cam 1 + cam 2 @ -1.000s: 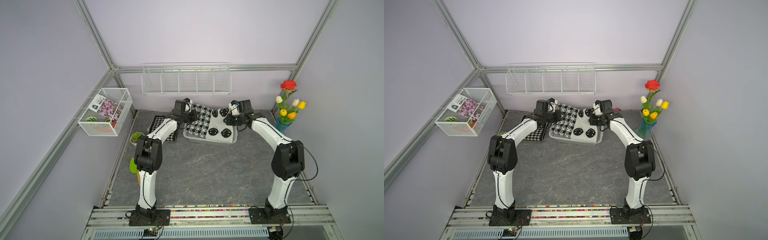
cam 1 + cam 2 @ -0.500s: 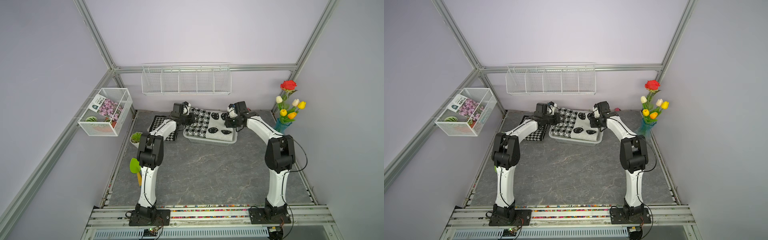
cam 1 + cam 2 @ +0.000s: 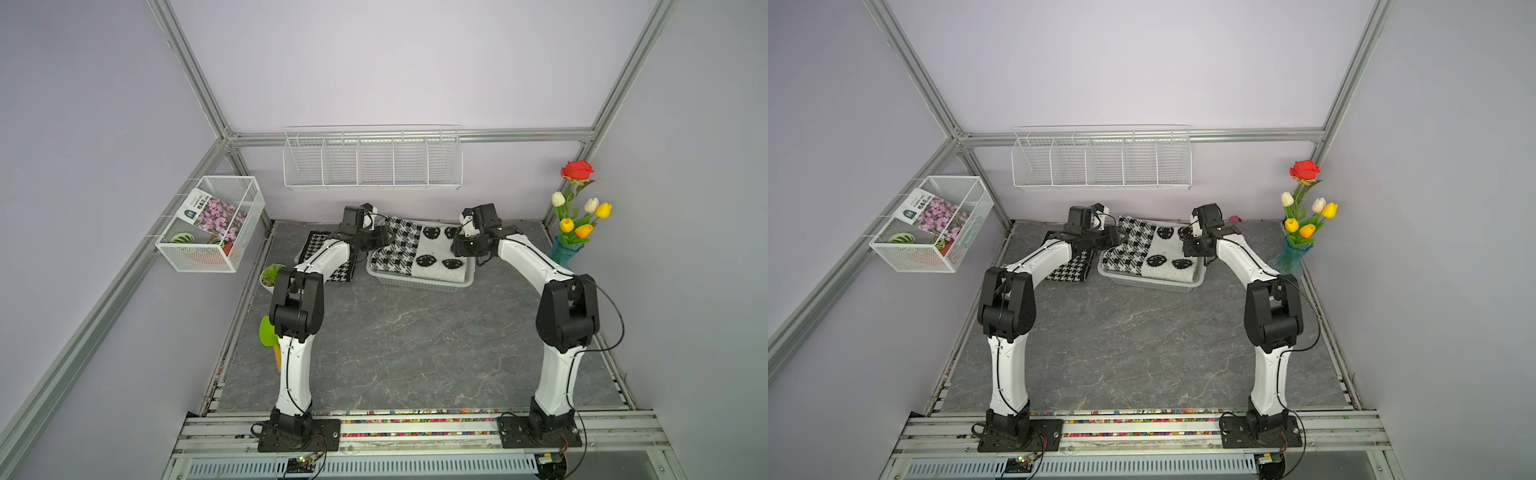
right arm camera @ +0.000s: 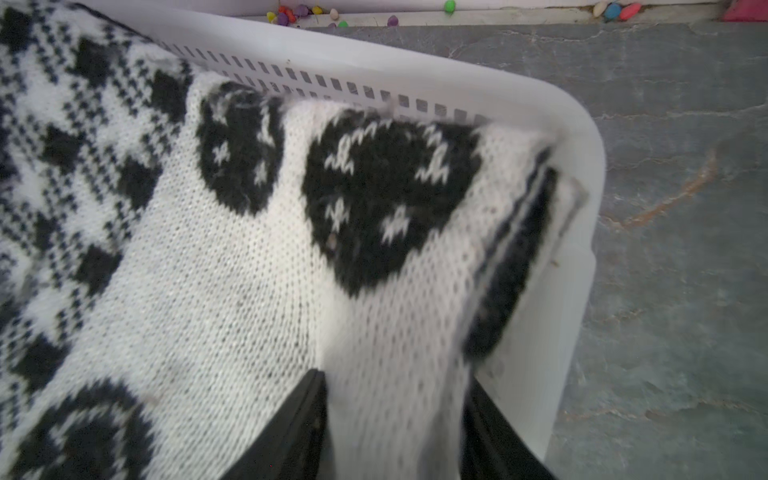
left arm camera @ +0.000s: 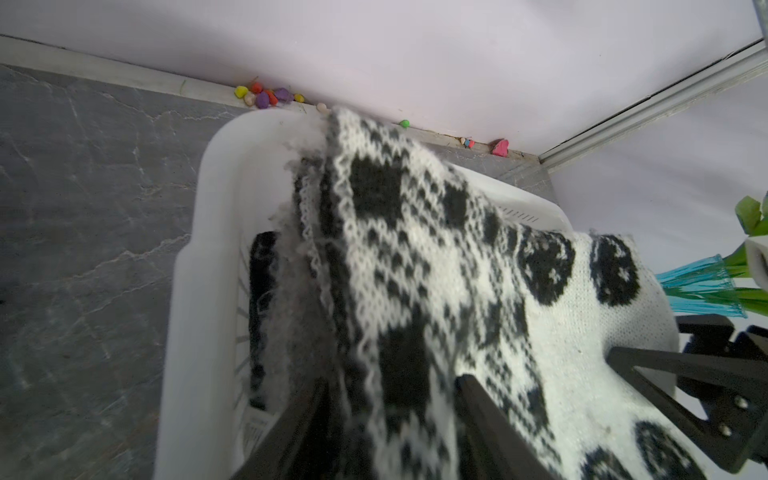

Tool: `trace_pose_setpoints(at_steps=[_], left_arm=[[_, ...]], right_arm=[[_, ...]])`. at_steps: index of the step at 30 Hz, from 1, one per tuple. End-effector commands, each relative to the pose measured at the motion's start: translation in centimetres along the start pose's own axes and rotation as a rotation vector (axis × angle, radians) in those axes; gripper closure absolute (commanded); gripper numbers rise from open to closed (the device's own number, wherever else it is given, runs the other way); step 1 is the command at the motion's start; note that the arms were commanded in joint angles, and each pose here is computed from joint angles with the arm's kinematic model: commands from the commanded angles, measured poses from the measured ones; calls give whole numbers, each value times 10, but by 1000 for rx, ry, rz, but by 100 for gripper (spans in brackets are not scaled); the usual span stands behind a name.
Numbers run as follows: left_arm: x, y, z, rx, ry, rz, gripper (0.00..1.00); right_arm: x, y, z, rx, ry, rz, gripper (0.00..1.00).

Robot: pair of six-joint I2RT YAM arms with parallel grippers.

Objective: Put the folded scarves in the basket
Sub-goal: Place the scarf in the basket.

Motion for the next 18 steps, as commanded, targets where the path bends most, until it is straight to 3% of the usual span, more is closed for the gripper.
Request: trace_pose_setpoints(at_steps=[1,9,14,18], left_arm=[[-15,-32,-23,-67,40,-18,45],[-26,-51,-24,-98,49,-29,43],[-57,-59,-21,-130,91,3,43],[-78,-41,-12,-97,122,47,43]], right_arm=[[3,-35,-14,-97,3,6,46],[45,-64,3,-109,-66,-47,46],[90,-54,28,-25,-54,-248,47],[80,-31,47,29,-37,-228,47]])
Point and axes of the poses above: each gripper's point midway between its finger pads, its own y axis out along the fingers, its own x axis along the line the jaws close on, z = x × y, the point moved 1 cm from there along -y, back along the fingers, and after that the axes turned 7 degrees about y, right-handed, at the moved point
